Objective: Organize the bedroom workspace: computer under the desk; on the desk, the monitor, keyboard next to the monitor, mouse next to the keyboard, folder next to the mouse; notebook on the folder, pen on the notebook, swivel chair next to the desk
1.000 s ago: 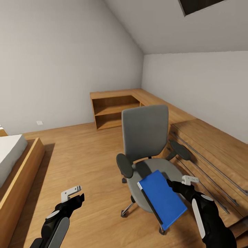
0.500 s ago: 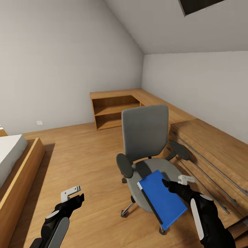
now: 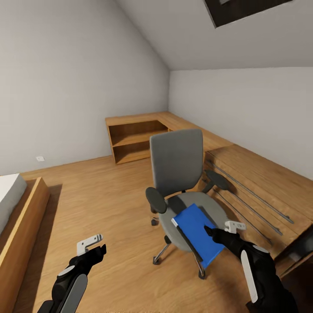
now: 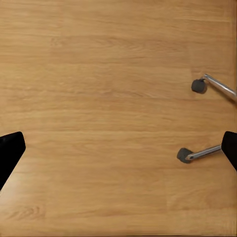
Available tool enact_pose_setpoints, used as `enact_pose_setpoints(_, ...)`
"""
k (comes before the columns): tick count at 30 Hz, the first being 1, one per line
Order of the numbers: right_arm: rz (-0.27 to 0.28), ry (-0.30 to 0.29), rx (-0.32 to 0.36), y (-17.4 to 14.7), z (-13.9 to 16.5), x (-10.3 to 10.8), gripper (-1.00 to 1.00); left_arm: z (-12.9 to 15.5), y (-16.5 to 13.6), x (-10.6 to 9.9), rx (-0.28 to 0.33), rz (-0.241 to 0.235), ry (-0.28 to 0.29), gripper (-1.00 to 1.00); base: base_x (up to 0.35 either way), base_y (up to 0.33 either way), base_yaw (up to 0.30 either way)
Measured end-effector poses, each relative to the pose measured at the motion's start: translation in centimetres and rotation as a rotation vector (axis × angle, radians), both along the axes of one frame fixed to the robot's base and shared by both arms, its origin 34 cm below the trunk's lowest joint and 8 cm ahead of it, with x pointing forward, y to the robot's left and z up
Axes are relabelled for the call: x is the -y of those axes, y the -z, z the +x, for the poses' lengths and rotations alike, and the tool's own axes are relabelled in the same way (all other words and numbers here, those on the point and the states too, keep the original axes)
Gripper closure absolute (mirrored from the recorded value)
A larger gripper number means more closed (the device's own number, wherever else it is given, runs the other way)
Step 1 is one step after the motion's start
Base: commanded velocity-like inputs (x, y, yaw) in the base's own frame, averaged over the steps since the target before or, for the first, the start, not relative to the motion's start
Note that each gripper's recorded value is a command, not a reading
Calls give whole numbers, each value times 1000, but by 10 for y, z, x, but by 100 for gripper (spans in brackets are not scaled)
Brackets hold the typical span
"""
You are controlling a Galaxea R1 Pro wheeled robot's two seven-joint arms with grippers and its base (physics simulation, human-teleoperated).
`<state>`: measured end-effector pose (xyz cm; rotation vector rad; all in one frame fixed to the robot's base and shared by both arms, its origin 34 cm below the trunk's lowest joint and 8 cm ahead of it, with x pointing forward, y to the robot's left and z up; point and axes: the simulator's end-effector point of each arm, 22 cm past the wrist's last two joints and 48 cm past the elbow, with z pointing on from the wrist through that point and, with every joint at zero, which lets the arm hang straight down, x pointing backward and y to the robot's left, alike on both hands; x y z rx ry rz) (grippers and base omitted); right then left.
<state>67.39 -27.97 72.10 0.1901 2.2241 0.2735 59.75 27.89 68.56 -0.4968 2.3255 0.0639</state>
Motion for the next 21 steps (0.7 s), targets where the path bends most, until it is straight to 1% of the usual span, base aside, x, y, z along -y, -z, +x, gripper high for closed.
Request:
enact_pose_setpoints(9, 0, 0, 8, -4, 1, 0, -100, 1, -4, 0, 8, 1, 0, -100, -265, 218, -257)
enact_pose_setpoints(12, 0, 0, 11, -6, 1, 0, -100, 1, -5, 0, 12, 1, 0, -100, -194, 275, -269)
enact_pose_setpoints(16, 0, 0, 14, -7, 1, 0, -100, 1, -6, 0, 14, 1, 0, -100, -101, 276, -272)
enact_pose_setpoints(21, 0, 0, 17, -9, 1, 0, -100, 1, -7, 0, 16, 1, 0, -100, -22, 89, -273)
